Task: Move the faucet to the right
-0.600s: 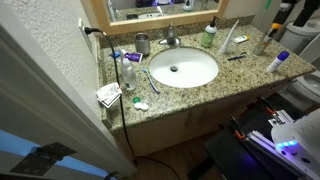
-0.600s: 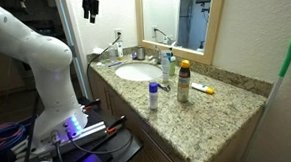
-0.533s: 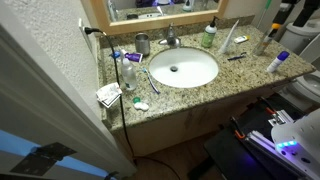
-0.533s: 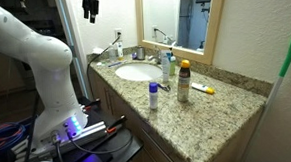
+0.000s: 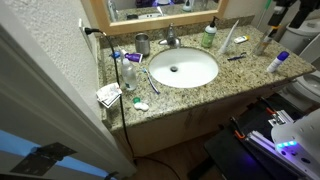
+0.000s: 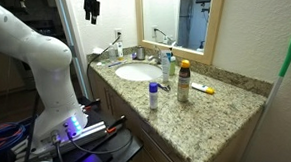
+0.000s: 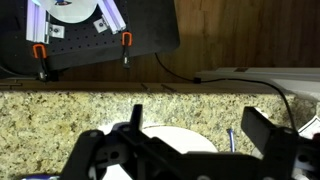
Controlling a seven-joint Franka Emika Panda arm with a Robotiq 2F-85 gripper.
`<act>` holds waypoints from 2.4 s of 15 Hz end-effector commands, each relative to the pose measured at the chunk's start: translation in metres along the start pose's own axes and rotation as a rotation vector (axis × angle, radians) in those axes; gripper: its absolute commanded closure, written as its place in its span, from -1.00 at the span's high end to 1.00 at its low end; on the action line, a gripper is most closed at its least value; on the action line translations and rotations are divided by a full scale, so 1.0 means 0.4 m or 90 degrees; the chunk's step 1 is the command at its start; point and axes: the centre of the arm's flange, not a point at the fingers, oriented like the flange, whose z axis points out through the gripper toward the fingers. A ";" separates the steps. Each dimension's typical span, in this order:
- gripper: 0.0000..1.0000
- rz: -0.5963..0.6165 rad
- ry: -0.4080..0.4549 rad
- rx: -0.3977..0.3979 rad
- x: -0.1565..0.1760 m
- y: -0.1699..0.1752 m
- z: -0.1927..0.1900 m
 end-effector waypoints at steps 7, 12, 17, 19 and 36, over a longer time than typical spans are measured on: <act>1.00 0.063 0.063 -0.043 0.368 -0.075 0.073; 1.00 0.058 0.070 -0.034 0.353 -0.067 0.072; 1.00 0.058 0.067 -0.075 0.437 -0.068 0.174; 1.00 0.051 0.102 -0.080 0.527 -0.050 0.208; 1.00 -0.003 0.164 -0.014 0.861 -0.075 0.206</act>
